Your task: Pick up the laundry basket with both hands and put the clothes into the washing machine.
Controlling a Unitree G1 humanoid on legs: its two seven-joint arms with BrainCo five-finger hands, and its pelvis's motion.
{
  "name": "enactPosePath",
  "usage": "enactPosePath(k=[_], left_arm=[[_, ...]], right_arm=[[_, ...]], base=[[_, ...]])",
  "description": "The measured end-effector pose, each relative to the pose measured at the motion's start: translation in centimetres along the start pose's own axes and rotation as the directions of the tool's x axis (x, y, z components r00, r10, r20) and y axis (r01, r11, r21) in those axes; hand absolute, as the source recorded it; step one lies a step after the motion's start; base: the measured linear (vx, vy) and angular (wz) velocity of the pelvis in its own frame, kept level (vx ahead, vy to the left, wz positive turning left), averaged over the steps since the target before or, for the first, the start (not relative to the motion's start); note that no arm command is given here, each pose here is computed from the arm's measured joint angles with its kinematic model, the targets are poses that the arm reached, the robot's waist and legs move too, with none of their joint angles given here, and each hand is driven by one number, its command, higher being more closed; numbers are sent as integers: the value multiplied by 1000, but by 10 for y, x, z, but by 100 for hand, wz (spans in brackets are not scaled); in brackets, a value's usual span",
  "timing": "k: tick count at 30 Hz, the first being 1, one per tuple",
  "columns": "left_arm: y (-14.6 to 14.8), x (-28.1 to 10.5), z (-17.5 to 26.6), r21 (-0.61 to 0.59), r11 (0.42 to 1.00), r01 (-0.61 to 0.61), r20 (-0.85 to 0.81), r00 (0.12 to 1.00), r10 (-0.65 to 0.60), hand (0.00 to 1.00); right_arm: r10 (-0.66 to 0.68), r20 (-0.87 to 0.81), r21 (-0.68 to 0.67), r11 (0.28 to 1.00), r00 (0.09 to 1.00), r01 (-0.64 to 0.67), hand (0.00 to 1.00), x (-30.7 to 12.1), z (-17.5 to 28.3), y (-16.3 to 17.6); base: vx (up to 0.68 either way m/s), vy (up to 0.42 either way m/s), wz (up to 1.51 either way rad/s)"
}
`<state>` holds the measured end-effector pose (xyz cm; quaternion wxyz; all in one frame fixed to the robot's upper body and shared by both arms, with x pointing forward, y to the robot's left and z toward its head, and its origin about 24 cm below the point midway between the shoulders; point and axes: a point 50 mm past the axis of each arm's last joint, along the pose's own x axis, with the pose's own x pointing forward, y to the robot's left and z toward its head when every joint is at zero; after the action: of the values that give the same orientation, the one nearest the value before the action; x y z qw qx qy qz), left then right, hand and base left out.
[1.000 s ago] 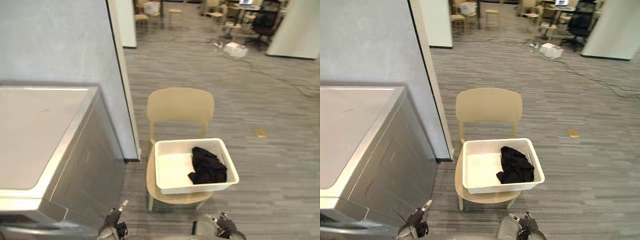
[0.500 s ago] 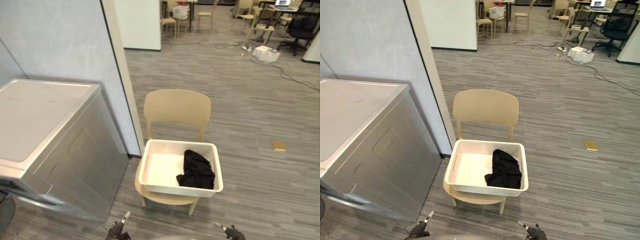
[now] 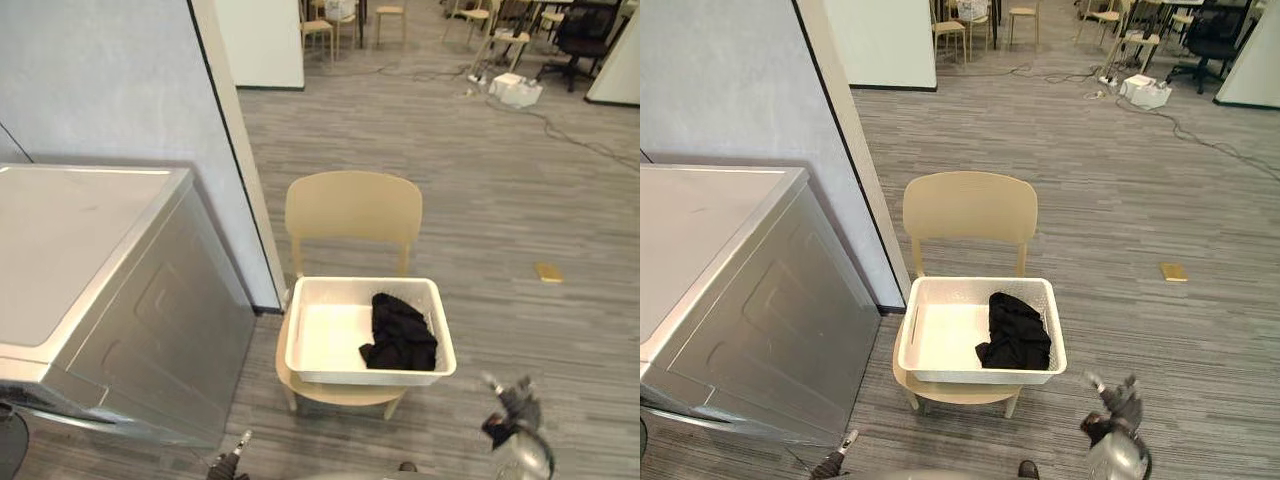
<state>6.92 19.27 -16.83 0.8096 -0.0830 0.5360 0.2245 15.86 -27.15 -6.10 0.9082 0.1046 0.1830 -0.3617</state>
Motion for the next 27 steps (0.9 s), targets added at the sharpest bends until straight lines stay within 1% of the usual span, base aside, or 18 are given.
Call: enactPosePath(k=[1,4,5,7,9,12,13,15,17,19,20,22,25,27], left_arm=[[-3,0,1,28,1000,12,5,1000,-13,0],[-7,0,5,66,997,26,21,999,-28,0],[-7,1,10,97,995,32,38,999,-36,0],[-7,2,18,114,993,32,71,997,-40,0],[-9,4,34,166,986,35,114,992,-55,0],[-13,6,46,234,971,40,143,987,-75,0],[-14,6,47,247,968,44,147,986,-82,0],[-19,6,54,277,960,50,164,981,-99,0],[-23,6,59,300,952,57,178,977,-114,0],[-28,5,70,311,949,58,212,969,-129,0],[-29,5,73,312,948,58,219,967,-131,0],[-30,4,81,334,942,46,250,959,-135,0],[-29,4,89,345,938,33,275,952,-135,0],[-30,4,94,356,934,32,285,948,-141,0]], right_arm=[[19,72,-17,1000,997,-18,0,2,16,7],[81,184,-62,996,980,-71,0,3,41,25],[107,224,-77,993,969,-91,0,4,50,34],[154,268,-96,986,951,-132,0,6,61,52],[232,327,-104,972,916,-209,0,12,80,81],[313,373,-153,949,873,-275,0,19,102,108],[356,380,-188,934,854,-305,0,20,108,118],[479,385,-292,874,789,-388,0,20,121,145],[543,374,-342,835,752,-432,0,17,125,159],[640,337,-409,760,690,-505,0,10,124,182],[659,325,-422,743,678,-520,0,8,123,186],[713,277,-471,685,644,-556,0,5,117,197],[738,230,-517,645,634,-563,0,6,112,203],[729,198,-528,643,655,-555,0,11,106,201]], base=[[209,-23,-14],[119,-5,-10],[40,7,-3],[6,2,0],[-15,-8,13],[-41,-12,32],[-45,-2,24],[-61,-19,17],[-70,-27,23],[-83,-32,17],[-75,-19,16],[-86,-6,18],[-88,18,5],[-81,19,9]])
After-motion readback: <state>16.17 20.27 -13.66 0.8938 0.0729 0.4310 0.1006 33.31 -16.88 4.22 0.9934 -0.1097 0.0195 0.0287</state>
